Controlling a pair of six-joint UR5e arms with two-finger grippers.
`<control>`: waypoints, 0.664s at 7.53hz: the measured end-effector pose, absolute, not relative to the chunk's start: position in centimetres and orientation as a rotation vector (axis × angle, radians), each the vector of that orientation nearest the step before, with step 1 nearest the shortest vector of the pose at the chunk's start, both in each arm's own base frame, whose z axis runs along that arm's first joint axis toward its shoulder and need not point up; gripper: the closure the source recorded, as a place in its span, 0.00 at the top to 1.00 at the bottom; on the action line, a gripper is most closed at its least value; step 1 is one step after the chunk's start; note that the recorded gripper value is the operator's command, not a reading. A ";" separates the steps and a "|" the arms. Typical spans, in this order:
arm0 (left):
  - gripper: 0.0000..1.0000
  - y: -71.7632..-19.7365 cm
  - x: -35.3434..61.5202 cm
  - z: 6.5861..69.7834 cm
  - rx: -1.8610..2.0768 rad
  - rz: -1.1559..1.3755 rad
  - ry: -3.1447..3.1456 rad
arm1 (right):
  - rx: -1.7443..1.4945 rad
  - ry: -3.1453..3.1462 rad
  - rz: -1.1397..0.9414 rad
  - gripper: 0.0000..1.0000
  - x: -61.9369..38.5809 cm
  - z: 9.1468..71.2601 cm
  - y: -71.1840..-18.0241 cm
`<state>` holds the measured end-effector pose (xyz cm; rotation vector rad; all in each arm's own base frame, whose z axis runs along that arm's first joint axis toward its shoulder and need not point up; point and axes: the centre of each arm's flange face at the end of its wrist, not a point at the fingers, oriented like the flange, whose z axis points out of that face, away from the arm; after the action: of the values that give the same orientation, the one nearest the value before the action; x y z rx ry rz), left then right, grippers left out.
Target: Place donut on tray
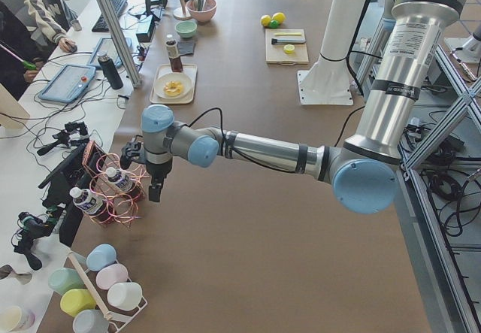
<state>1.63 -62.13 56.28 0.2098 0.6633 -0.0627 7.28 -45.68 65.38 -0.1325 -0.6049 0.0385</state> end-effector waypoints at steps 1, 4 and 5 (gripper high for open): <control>0.98 -59.7 -2.0 59.8 0.207 -0.027 0.641 | -0.141 -0.621 0.047 1.00 7.3 65.8 -45.6; 0.98 -54.4 -8.3 64.6 0.200 -0.003 0.708 | -0.153 -0.650 0.056 1.00 7.2 66.4 -45.4; 0.98 -54.0 -9.6 64.8 0.208 -0.018 0.715 | -0.151 -0.653 0.058 1.00 7.3 66.4 -45.3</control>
<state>-9.61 -53.99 64.76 0.2077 0.7154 -0.0182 7.31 -45.32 66.42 -0.1511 -0.6525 0.0580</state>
